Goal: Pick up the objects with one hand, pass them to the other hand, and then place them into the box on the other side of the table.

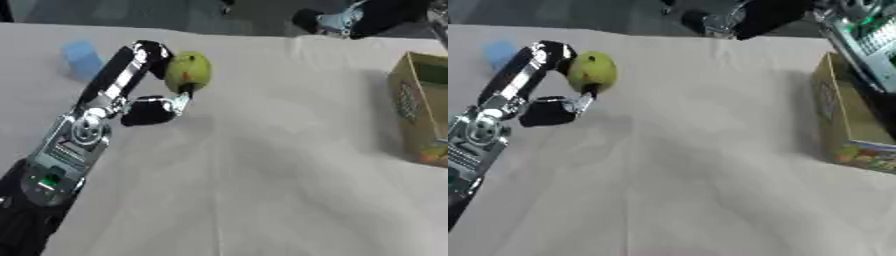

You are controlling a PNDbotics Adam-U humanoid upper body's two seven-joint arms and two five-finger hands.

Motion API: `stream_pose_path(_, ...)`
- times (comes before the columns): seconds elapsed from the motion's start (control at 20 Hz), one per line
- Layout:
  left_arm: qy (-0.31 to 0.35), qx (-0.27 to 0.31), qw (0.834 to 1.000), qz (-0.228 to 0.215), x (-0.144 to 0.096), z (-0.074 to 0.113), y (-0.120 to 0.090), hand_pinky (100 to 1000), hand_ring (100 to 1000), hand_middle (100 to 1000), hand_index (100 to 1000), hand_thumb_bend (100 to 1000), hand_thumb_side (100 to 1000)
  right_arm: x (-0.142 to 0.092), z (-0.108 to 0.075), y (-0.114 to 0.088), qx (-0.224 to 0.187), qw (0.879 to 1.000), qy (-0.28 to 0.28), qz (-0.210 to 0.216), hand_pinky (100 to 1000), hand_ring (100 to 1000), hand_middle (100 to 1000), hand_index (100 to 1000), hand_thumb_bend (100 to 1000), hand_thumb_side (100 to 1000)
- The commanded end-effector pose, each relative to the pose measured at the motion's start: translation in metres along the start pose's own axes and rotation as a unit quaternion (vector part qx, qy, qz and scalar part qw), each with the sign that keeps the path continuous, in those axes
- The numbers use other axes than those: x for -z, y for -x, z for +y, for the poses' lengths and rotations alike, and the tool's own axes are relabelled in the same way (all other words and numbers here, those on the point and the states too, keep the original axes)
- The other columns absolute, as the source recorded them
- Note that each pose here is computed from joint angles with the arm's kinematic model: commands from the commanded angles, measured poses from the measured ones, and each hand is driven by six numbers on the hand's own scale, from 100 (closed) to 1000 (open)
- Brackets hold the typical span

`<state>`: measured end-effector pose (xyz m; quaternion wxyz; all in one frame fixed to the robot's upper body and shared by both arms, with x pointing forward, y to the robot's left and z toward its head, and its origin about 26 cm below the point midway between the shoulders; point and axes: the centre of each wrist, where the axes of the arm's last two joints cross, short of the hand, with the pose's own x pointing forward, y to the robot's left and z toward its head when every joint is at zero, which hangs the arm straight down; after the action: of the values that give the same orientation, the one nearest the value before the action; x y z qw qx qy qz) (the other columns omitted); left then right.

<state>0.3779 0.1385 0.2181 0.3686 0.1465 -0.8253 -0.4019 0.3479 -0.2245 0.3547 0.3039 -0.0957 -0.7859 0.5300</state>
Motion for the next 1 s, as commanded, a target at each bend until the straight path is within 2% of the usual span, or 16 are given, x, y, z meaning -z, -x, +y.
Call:
stream_pose_path(0.05,-0.012,0.005,1.000,-0.018,0.003,0.004,-0.005,625,571,511,560,134,168,0.005,-0.007,-0.008,-0.009,1.000,-0.028,-0.008,809,742,797,818,399,242)
stream_pose_path(0.5,-0.018,-0.019,0.999,-0.031,0.006,-0.008,-0.002,626,571,510,560,122,179,0.031,0.001,-0.017,-0.023,0.989,-0.146,-0.032,805,762,788,803,419,164)
stream_pose_path(0.75,-0.013,-0.020,0.999,-0.037,0.009,-0.013,-0.001,626,570,509,559,136,175,0.043,0.007,-0.016,-0.044,0.983,-0.172,-0.038,798,757,782,789,417,161)
stream_pose_path(1.0,-0.013,-0.025,0.999,-0.045,0.011,-0.016,-0.004,625,569,508,559,150,173,0.052,0.014,-0.016,-0.058,0.982,-0.174,-0.040,793,750,780,786,412,153)
